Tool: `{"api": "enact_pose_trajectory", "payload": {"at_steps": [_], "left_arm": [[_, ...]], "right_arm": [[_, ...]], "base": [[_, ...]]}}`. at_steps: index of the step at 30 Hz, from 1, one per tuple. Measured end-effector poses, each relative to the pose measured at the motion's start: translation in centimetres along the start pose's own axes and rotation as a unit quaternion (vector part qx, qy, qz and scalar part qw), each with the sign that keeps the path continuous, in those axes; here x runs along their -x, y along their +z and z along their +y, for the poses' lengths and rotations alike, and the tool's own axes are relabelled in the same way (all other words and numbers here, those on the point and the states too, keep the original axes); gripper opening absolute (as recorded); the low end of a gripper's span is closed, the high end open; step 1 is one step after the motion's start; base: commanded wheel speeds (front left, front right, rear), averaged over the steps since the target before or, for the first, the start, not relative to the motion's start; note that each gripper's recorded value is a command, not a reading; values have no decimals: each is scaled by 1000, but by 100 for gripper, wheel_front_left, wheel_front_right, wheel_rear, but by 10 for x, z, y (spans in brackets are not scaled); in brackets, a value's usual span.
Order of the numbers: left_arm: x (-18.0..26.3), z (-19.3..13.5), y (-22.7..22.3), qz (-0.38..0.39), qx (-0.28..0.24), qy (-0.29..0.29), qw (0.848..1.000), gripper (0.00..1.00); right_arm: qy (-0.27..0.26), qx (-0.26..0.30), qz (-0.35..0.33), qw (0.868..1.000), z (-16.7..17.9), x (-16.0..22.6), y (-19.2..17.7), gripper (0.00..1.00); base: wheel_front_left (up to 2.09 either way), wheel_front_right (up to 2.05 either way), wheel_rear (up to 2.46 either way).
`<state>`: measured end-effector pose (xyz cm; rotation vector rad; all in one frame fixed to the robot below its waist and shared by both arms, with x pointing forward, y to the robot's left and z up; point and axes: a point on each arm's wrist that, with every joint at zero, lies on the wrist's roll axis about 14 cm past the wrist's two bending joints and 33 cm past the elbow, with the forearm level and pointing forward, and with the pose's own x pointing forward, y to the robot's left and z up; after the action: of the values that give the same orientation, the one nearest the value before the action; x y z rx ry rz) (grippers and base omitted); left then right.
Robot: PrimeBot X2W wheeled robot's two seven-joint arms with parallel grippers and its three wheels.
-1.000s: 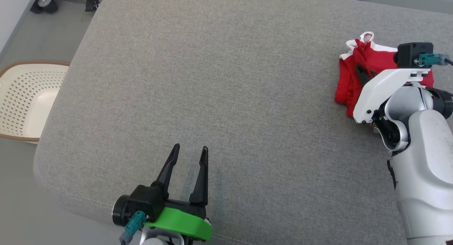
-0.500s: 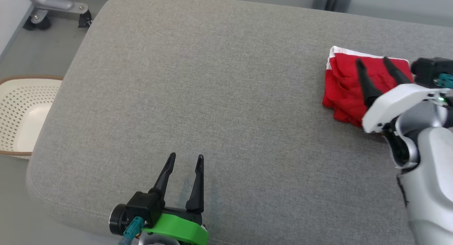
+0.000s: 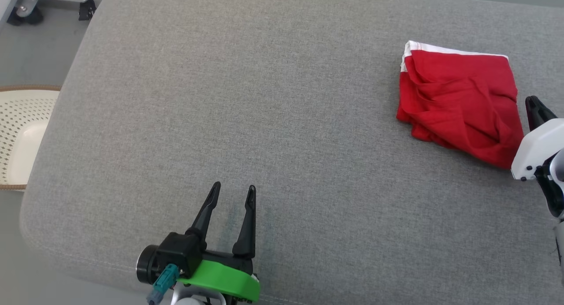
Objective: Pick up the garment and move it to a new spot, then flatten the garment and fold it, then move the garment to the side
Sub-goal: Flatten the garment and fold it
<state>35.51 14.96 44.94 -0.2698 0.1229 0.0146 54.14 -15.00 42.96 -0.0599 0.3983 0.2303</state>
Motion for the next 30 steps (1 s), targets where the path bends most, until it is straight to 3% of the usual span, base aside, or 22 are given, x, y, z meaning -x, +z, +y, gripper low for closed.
{"api": "enact_pose_trajectory", "payload": {"at_steps": [3,7,13,30], "left_arm": [[0,4,-3,5,-1,7,1000,100],[3,10,-2,4,-2,18,1000,100],[8,11,7,-10,0,22,1000,100],[13,6,7,-11,3,17,1000,100]], "right_arm": [[13,11,27,999,6,-9,-16,0],[63,-14,25,998,39,-13,-19,0],[82,9,17,996,36,-1,-16,0],[229,71,47,970,113,37,-40,0]], "base": [[0,0,0],[0,0,0],[0,0,0],[0,0,0]]}}
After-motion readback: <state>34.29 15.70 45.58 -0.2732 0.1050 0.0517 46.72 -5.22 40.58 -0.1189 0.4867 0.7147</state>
